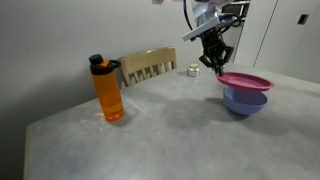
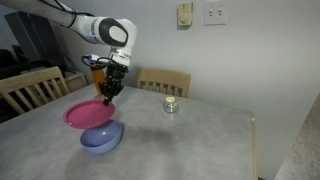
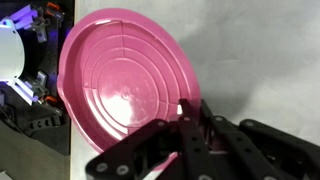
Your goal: Place the pink plate on the blue bowl
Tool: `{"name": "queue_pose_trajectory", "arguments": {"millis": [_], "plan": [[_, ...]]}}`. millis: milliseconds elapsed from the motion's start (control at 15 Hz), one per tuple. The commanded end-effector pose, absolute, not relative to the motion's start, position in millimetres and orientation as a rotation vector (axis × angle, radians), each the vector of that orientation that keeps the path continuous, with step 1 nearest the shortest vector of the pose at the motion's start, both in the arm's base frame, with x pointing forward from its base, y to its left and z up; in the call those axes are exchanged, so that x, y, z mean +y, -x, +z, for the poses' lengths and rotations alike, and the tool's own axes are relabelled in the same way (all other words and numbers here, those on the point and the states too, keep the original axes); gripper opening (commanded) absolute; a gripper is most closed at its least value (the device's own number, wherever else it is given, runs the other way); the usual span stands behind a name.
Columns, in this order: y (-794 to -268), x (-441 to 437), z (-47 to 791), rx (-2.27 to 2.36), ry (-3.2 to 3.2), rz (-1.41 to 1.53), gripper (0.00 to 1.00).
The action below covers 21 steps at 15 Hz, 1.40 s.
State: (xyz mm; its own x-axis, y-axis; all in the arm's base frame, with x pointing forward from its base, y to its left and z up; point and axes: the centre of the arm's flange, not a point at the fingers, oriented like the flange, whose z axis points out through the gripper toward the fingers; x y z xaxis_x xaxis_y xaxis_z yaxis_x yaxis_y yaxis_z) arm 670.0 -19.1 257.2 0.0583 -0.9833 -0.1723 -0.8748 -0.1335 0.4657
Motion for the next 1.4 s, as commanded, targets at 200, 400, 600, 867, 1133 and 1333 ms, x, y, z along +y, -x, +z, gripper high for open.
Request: {"name": "queue_pose_trajectory", "arguments": {"millis": [200,400,600,867,1133,1333], "plan": [[-631.1,-22.7,252.6,-2.104,-1.962,-0.473,0.03],[-625.0,-26.2,244.4,-2.173,-1.911,-0.429,0.03],[-619.2,-34.0,240.9,-2.216,-1.847,-0.394,0.03],[-611.6,-46.3,241.3,-2.248,-1.782,-0.353,0.03],[-607.9,-58.6,243.5,-2.259,-1.753,-0.342,0.03],[-611.3,-63.6,242.0,-2.263,-1.747,-0.346,0.03]]}}
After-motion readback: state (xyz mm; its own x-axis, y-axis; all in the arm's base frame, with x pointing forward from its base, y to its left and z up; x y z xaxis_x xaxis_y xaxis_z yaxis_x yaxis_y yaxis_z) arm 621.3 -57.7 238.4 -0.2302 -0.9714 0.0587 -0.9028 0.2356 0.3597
